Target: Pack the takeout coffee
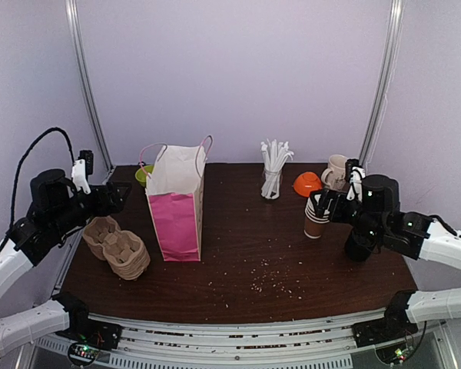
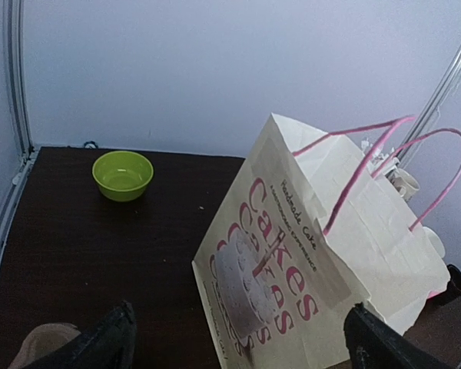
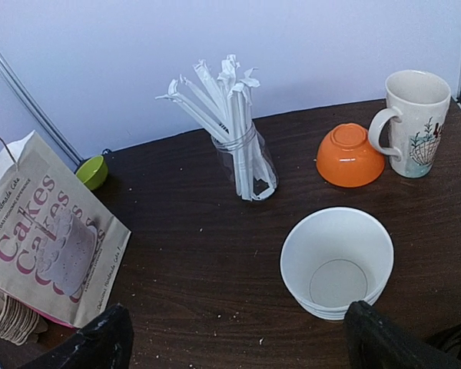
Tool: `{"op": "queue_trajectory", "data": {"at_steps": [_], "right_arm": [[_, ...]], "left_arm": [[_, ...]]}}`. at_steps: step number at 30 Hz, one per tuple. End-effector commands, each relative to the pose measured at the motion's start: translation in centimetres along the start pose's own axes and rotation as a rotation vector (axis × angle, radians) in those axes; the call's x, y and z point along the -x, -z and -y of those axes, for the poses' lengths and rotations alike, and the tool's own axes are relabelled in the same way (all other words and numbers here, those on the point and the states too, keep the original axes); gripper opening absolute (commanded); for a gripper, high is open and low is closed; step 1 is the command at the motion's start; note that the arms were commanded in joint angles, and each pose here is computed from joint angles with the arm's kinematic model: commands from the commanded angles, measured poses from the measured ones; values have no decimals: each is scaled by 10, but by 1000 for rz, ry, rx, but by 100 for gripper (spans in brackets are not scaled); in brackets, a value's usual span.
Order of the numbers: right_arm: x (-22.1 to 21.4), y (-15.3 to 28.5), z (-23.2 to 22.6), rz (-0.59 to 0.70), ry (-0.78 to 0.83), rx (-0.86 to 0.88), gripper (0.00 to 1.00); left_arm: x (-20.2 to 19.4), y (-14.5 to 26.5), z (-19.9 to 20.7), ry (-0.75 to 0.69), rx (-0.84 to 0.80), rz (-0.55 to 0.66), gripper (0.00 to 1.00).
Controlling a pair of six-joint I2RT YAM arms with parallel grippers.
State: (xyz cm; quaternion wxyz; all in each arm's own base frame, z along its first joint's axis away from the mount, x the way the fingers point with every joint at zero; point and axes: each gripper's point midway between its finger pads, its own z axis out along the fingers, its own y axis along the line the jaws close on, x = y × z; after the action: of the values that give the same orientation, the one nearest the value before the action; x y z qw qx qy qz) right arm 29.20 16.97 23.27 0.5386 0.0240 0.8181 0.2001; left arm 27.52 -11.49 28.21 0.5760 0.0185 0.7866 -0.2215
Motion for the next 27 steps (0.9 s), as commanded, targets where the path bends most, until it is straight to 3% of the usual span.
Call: {"op": "queue_trajectory", "data": {"at_steps": [1, 6, 13, 18, 20, 24, 27], "right_arm": [[-4, -7, -11, -18, 0, 27, 98], [-11, -14, -19, -36, -2, 42, 97], [-23, -19, -24, -65, 20, 42, 97], [-25, -22, -24, -78, 40, 28, 97], [-26, -23, -24, -81, 44, 24, 97], [-28, -25, -24, -84, 40, 24, 97], [-28, -23, -24, -82, 33, 28, 97]], "left_arm": [[20, 15, 22, 46, -71, -1, 98], [47, 28, 40, 30, -122, 15, 98], [12, 34, 55, 65, -222, -89, 94], [-11, 46, 74, 138, -290, -156, 76], [-26, 49, 84, 167, -316, -199, 66], [-72, 54, 100, 232, -310, -289, 35], [-101, 65, 126, 201, -335, -344, 25]]}}
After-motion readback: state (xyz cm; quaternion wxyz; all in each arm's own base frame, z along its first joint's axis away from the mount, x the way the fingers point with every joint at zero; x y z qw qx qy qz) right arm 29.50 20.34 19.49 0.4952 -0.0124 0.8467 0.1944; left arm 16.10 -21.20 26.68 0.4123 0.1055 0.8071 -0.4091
